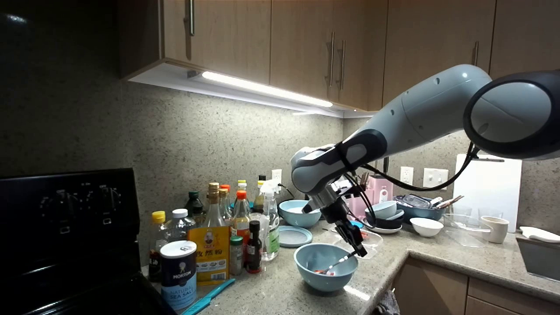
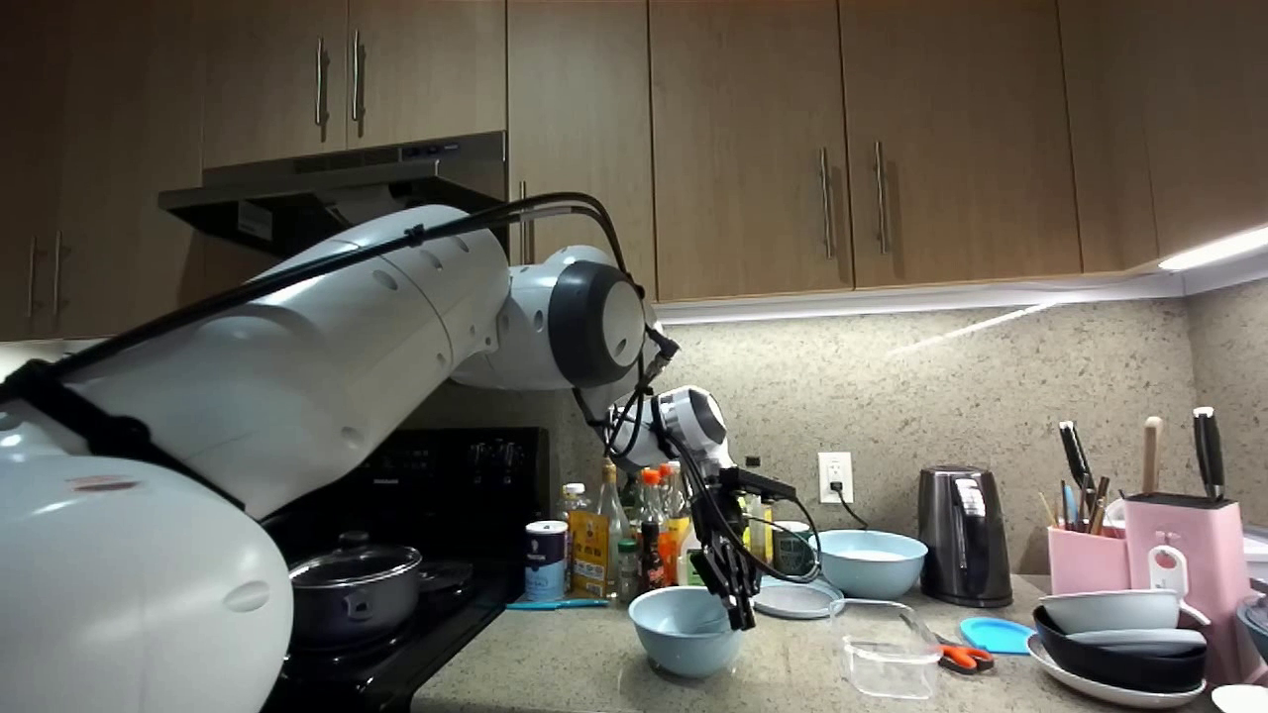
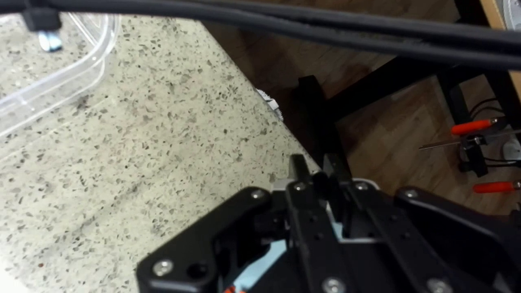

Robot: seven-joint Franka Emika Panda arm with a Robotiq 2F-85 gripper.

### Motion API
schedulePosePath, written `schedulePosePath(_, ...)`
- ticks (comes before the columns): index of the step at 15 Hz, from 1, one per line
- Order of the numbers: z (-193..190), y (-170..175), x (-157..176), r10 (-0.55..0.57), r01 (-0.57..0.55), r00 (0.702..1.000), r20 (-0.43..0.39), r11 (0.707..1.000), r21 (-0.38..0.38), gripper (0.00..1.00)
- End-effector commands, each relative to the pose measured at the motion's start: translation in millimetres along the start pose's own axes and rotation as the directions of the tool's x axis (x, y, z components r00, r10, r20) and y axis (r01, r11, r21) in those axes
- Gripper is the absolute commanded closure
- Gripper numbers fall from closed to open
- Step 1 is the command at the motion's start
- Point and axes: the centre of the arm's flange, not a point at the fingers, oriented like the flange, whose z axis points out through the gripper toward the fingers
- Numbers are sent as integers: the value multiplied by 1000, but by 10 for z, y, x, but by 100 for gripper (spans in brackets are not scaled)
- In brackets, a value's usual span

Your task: Use the spoon to stir the contents in the bowl

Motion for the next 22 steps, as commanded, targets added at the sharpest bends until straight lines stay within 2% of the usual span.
schedulePosePath(1, -167, -134, -65, 29, -30, 1000, -7, 996, -88, 96)
schedulePosePath(4, -362, -151, -43, 153, -153, 988, -13, 965, -212, 96)
schedulePosePath(6, -492, -213, 11, 227, -209, 973, 35, 939, -271, 96)
schedulePosePath(9, -628, -298, 136, 348, -296, 929, 124, 903, -312, 96)
schedulePosePath(11, -687, -388, 182, 430, -362, 886, 174, 876, -319, 96)
schedulePosePath(12, -645, -234, 223, 356, -306, 926, 127, 903, -303, 85)
schedulePosePath(14, -674, -311, 282, 397, -335, 905, 154, 888, -315, 85)
schedulePosePath(15, -678, -317, 287, 402, -339, 902, 156, 885, -318, 96)
schedulePosePath(22, -742, -423, 490, 333, -272, 932, 144, 904, -329, 96)
